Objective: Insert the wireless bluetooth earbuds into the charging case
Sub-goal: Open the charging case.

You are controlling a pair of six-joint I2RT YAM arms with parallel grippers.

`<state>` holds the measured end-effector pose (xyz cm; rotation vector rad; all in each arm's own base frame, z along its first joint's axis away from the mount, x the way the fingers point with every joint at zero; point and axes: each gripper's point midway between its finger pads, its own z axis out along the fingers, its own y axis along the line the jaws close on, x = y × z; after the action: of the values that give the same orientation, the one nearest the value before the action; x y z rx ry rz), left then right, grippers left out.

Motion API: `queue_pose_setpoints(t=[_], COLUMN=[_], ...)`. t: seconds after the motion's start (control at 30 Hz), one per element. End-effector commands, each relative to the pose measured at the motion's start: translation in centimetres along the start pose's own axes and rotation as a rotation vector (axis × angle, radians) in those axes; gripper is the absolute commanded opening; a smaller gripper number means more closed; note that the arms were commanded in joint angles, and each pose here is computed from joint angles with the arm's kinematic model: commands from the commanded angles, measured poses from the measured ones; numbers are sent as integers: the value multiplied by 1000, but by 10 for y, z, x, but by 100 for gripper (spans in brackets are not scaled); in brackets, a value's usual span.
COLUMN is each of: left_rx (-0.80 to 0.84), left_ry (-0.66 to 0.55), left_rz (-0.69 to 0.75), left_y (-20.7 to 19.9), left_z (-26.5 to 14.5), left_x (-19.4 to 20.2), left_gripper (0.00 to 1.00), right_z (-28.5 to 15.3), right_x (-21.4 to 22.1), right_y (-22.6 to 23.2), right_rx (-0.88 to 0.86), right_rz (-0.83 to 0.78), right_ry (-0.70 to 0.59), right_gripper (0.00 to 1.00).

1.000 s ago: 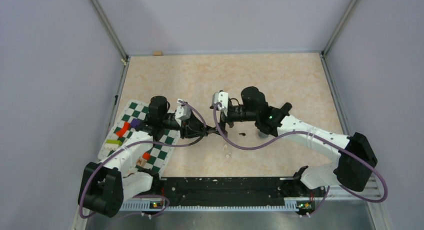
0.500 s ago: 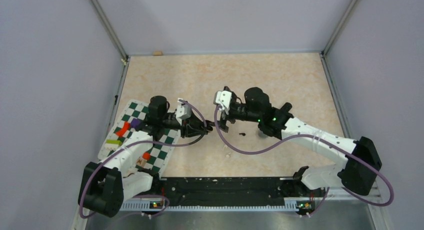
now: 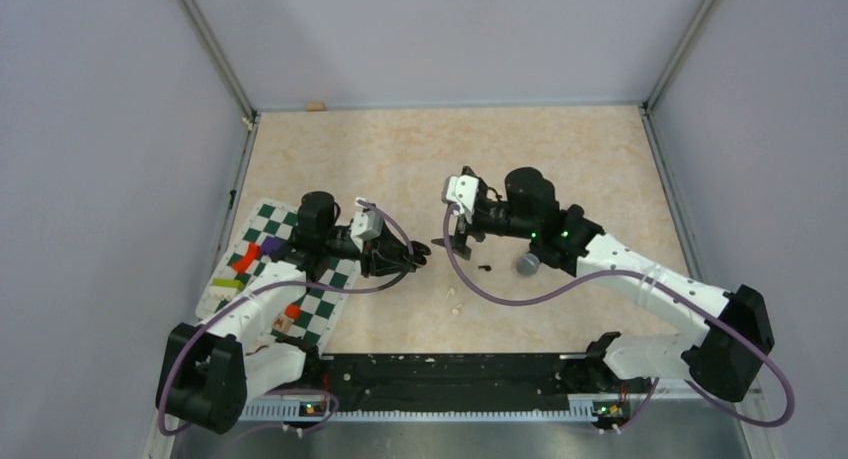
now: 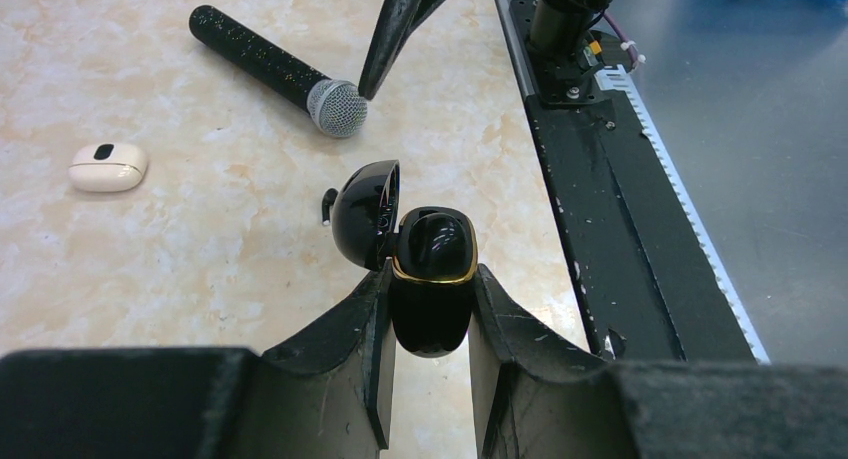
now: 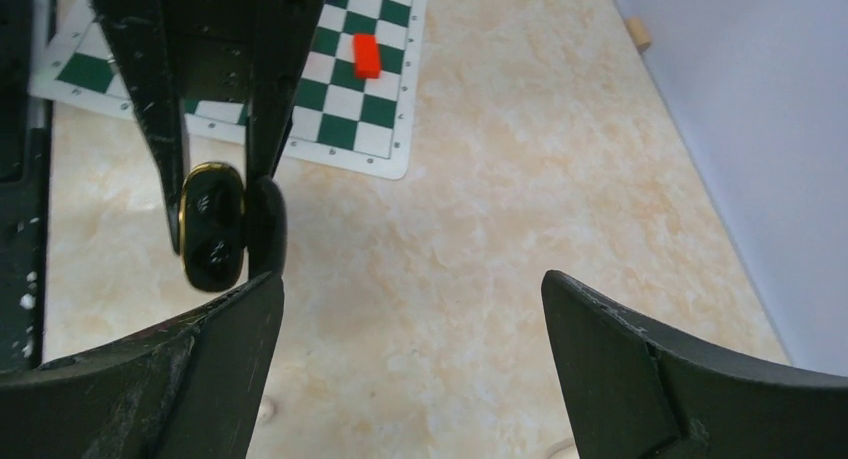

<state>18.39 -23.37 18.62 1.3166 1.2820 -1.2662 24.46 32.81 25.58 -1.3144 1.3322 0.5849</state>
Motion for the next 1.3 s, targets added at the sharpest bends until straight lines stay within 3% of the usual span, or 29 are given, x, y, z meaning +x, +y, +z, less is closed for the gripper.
queue_pose_setpoints(t=[0.0,0.23,0.57,0.7,1.27], left_rx=[32,36,48,45,47], left_ry=[-25,-31,-40,-43,-45], left_rz=[60,83,106,124,131], left_y=[-3,-7,-12,-14,-15], left_z=[1,0,-2,-2,-3], left_x=[-18,-22,-28,-31,-33], left_gripper=[0,0,0,0,0], right_z=[-24,-44,-46,-39,-45], right_x=[-25,32,150,187,238], right_y=[13,15,1,4,12], right_rx=[-161,-216,-211,-214,-149], right_rz=[21,133,618,774,723], right_ry=[-96,-15,231,373,541], right_gripper=[99,95,65,60,59])
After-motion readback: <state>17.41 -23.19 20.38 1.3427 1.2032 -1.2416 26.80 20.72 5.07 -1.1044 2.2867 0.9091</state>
